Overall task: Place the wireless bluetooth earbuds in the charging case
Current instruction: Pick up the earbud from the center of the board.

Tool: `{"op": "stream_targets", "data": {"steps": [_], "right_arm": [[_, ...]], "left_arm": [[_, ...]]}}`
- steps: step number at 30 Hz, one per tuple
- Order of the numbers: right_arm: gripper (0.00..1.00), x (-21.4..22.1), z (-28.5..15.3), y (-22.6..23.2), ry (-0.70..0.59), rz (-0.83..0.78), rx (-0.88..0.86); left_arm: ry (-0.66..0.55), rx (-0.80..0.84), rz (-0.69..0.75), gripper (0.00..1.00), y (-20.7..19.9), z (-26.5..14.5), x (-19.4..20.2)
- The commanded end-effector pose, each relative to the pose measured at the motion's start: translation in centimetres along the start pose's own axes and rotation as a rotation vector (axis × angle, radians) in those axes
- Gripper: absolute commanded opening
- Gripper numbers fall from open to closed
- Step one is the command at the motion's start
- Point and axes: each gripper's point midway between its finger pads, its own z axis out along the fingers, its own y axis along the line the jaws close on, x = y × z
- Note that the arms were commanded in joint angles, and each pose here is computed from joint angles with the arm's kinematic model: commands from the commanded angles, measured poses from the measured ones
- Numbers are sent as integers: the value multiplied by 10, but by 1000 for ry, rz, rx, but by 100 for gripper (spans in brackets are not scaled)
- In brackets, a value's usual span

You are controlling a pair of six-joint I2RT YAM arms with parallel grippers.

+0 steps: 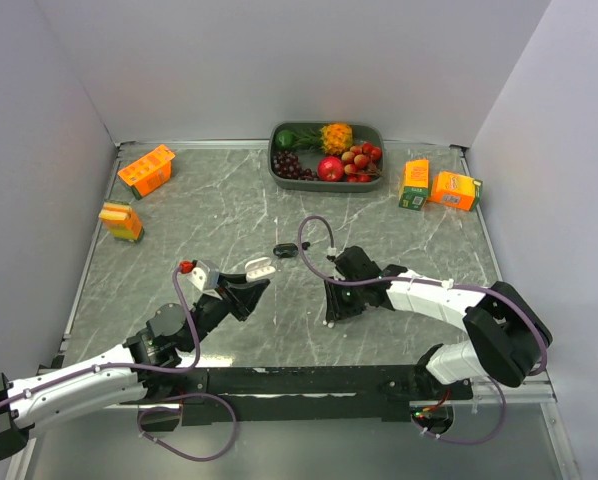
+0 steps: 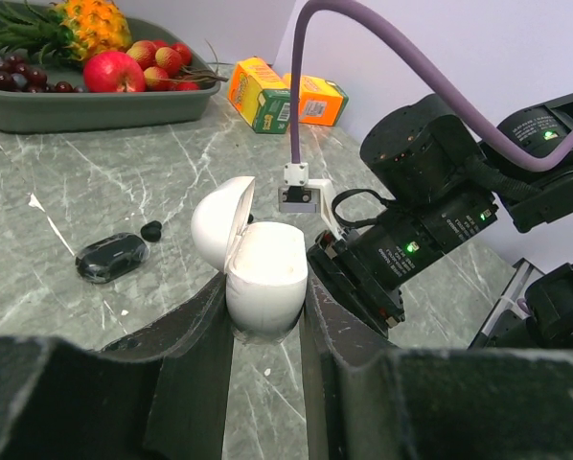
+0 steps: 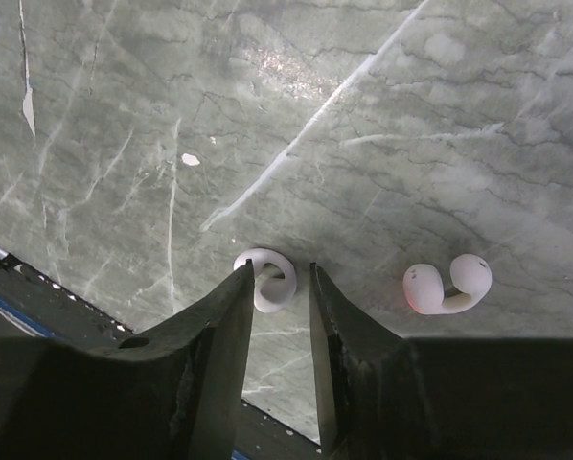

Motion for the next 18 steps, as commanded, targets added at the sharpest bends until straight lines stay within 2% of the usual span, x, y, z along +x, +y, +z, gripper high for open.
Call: {"op": "stream_targets", "data": {"steps": [1, 6, 10, 13, 18], "right_arm": [[36, 5, 4, 4, 4, -17, -22], [40, 11, 2, 4, 16, -9, -21], [39, 14, 1, 4, 19, -10, -21], [35, 16, 3, 3, 27, -10, -21], [23, 17, 4, 4, 27, -7, -29]], "left_arm": [[-22, 15, -28, 1, -5, 0, -6], [-20, 14, -26, 1, -5, 1, -5], [-20, 16, -26, 1, -6, 2, -5], [-17, 18, -27, 1, -6, 2, -4], [-9, 20, -25, 1, -7, 3, -3]]}}
